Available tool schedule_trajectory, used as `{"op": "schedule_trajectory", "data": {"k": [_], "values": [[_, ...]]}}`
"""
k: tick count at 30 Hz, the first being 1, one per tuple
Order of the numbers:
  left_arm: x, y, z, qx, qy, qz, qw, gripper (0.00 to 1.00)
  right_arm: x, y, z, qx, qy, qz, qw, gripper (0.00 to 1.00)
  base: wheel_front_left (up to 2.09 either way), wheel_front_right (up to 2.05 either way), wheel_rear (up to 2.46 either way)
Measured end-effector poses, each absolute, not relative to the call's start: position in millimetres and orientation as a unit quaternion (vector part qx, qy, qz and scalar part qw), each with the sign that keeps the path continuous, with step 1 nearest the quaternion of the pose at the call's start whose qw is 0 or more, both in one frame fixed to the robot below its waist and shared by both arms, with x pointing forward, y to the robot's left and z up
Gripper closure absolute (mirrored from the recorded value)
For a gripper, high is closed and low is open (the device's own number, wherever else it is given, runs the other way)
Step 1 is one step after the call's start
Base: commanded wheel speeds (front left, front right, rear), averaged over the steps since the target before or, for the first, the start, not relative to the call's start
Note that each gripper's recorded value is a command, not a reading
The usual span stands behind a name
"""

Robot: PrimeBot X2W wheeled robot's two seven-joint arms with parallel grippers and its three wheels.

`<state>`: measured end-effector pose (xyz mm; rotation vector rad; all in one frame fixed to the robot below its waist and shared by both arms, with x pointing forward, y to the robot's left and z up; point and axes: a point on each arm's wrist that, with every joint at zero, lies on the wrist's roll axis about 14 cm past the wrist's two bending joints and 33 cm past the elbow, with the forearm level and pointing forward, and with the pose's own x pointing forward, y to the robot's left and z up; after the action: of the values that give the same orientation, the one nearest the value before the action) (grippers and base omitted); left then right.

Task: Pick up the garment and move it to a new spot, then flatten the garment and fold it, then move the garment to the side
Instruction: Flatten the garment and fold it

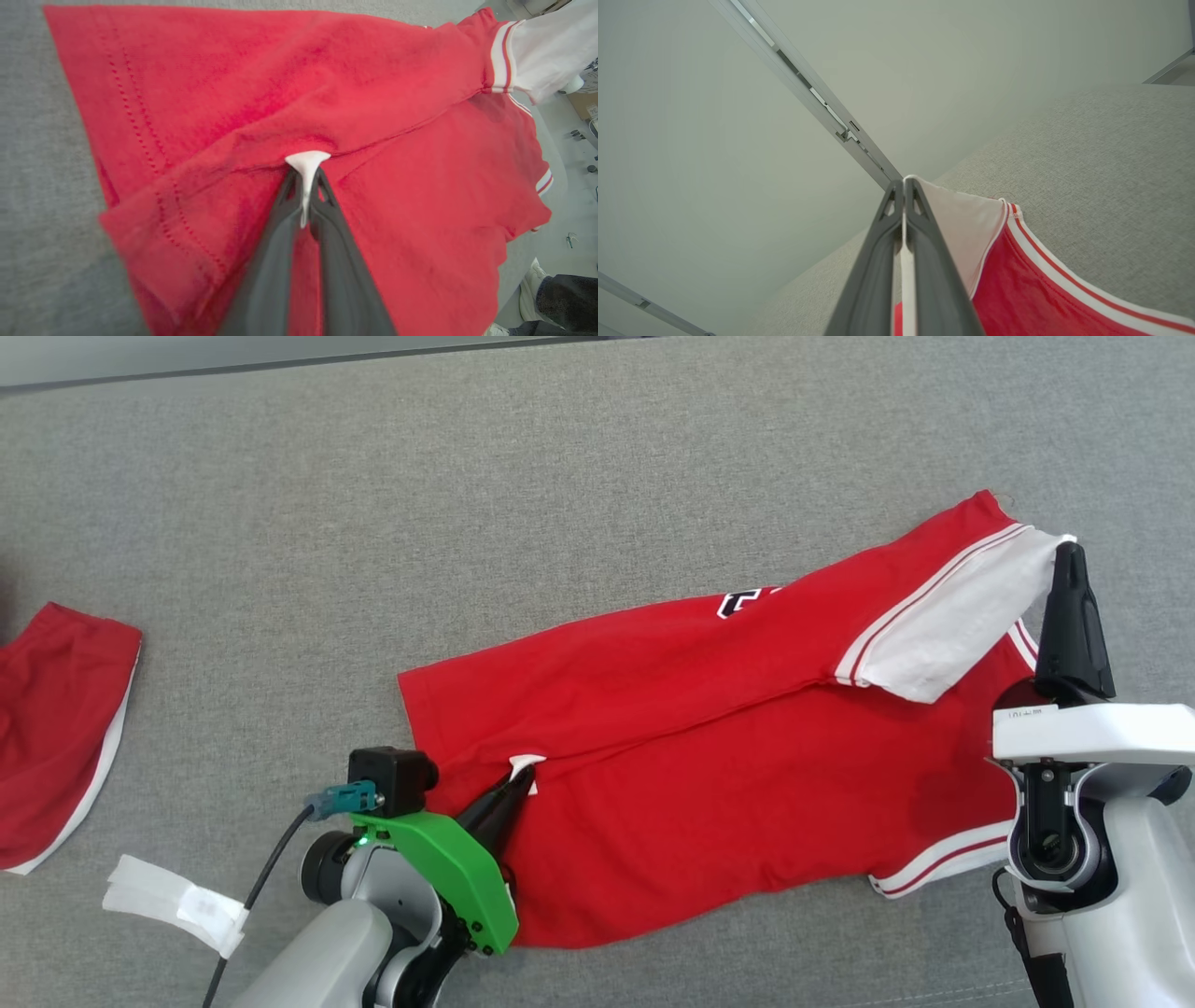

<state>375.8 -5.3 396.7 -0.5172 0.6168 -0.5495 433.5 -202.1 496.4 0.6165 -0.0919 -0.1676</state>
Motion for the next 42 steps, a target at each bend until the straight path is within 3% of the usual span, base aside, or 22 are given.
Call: {"op": "schedule_trajectory", "data": {"k": [6, 10, 14, 19, 22, 25, 29, 33, 35, 39, 42], "values": [[392.3, 5.6, 413.7, -0.289, 0.261, -0.235, 0.891, 1.00, 440.5, -197.8, 512.9, 0.307, -0.068, -0.067, 0.947, 1.00, 0.00, 0.00, 0.00], [418.1, 19.2, 460.6, -0.325, 0.178, -0.232, 0.899, 1.00, 447.1, -190.5, 543.9, 0.313, -0.110, -0.037, 0.943, 1.00, 0.00, 0.00, 0.00], [430.0, 27.2, 574.1, -0.359, 0.007, -0.306, 0.882, 1.00, 441.0, -194.2, 634.7, 0.344, -0.243, 0.014, 0.907, 1.00, 0.00, 0.00, 0.00], [395.5, 42.3, 674.8, -0.336, -0.135, -0.373, 0.854, 1.00, 384.3, -204.0, 747.1, 0.342, -0.419, 0.077, 0.838, 1.00, 0.00, 0.00, 0.00], [372.7, 53.6, 718.4, -0.293, -0.196, -0.398, 0.847, 1.00, 353.8, -201.9, 780.1, 0.333, -0.472, 0.100, 0.810, 1.00, 0.00, 0.00, 0.00], [360.1, 54.4, 732.1, -0.269, -0.193, -0.415, 0.847, 1.00, 347.2, -193.2, 790.0, 0.324, -0.465, 0.123, 0.815, 1.00, 0.00, 0.00, 0.00], [382.3, 58.5, 703.2, -0.270, -0.097, -0.402, 0.869, 1.00, 389.0, -165.7, 758.9, 0.346, -0.348, 0.147, 0.859, 1.00, 0.00, 0.00, 0.00], [436.0, 77.5, 643.4, -0.267, 0.032, -0.338, 0.902, 1.00, 454.0, -127.9, 699.2, 0.377, -0.193, 0.152, 0.893, 1.00, 0.00, 0.00, 0.00], [467.6, 92.6, 631.5, -0.272, 0.053, -0.296, 0.914, 1.00, 483.2, -116.3, 689.8, 0.369, -0.160, 0.154, 0.902, 1.00, 0.00, 0.00, 0.00], [517.6, 98.7, 687.6, -0.265, -0.031, -0.286, 0.921, 1.00, 532.6, -123.8, 732.3, 0.361, -0.205, 0.146, 0.898, 1.00, 0.00, 0.00, 0.00], [532.2, 98.0, 746.5, -0.249, -0.128, -0.294, 0.914, 1.00, 545.7, -133.2, 782.1, 0.355, -0.276, 0.152, 0.880, 1.00, 0.00, 0.00, 0.00]]}}
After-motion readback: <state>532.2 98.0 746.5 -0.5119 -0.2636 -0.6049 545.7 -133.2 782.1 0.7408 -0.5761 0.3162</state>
